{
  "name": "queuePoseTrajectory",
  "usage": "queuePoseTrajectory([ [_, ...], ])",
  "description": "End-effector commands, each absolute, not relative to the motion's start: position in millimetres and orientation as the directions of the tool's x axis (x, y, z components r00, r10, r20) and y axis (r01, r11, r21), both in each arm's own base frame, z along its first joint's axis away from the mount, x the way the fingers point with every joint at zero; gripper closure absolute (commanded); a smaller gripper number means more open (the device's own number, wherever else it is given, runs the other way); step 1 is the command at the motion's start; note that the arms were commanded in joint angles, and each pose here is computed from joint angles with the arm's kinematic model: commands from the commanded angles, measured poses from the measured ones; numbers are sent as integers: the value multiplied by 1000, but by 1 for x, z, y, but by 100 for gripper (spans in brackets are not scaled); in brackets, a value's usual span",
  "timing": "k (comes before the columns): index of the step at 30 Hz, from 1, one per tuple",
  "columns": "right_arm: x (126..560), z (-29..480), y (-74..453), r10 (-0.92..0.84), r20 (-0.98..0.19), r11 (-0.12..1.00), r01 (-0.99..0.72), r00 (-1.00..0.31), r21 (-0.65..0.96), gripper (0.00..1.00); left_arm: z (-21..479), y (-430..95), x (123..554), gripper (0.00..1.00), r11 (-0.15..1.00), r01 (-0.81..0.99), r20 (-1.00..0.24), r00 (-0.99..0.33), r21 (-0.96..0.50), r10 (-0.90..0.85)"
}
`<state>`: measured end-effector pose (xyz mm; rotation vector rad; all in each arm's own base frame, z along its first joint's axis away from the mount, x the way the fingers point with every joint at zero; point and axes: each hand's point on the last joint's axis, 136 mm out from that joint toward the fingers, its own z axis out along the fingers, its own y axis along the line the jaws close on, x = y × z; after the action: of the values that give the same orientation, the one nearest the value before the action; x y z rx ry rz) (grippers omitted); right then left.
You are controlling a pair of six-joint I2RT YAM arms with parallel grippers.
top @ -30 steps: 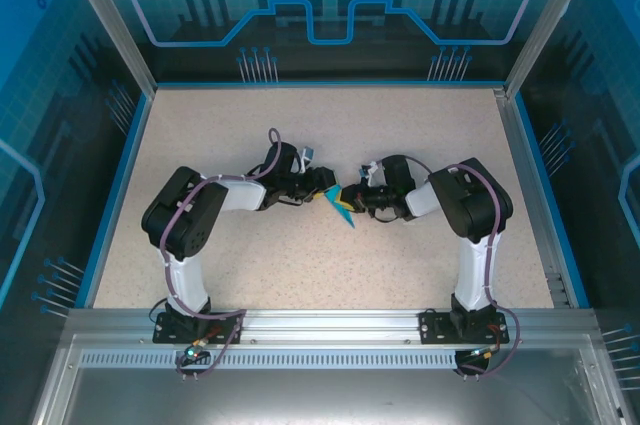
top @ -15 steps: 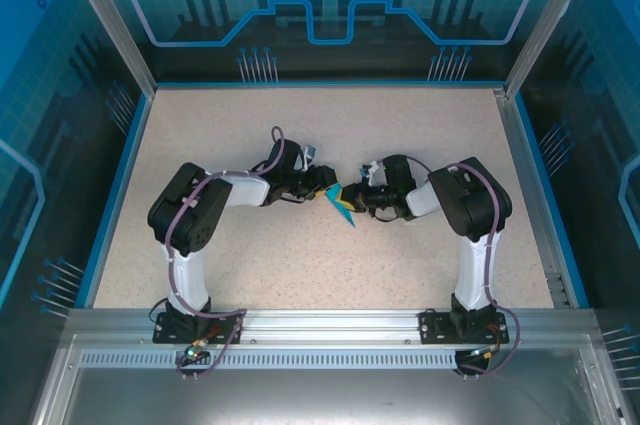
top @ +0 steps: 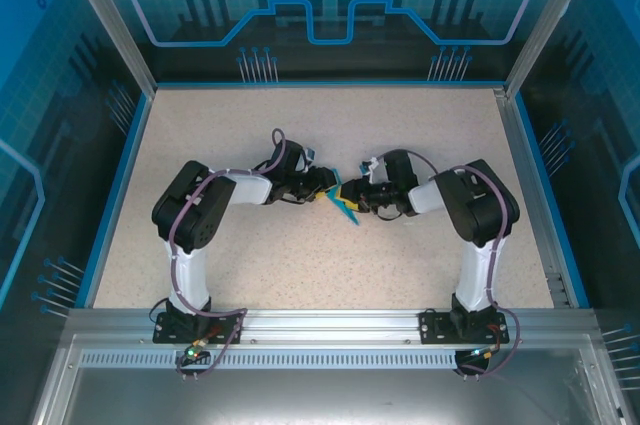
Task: Fold a paper plane with a square sheet of paper (pick it up from the middle)
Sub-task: Fold the wing for the fifth time at the center of the table.
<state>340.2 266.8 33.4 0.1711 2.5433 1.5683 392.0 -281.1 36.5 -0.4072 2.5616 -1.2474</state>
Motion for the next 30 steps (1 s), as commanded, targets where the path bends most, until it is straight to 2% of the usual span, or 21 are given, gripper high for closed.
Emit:
queuePoseTrajectory([
  [1, 336, 28, 252, 140, -155, 573, -47, -978, 818, 65, 35, -283, 397, 58, 591, -167, -93, -919, -789, -383],
  [5, 333, 32, 245, 69, -280, 659, -166, -958, 733, 62, 36, -284, 399, 58, 587, -173, -88, -917, -791, -388],
  [15, 334, 39, 258, -124, -522, 747, -425, -844, 510, 62, 33, -284, 400, 58, 589, -193, -71, -916, -785, -395],
  [30, 342, 36, 270, -257, -644, 799, -534, -720, 278, 65, 27, -282, 400, 58, 602, -218, -55, -914, -768, -402],
])
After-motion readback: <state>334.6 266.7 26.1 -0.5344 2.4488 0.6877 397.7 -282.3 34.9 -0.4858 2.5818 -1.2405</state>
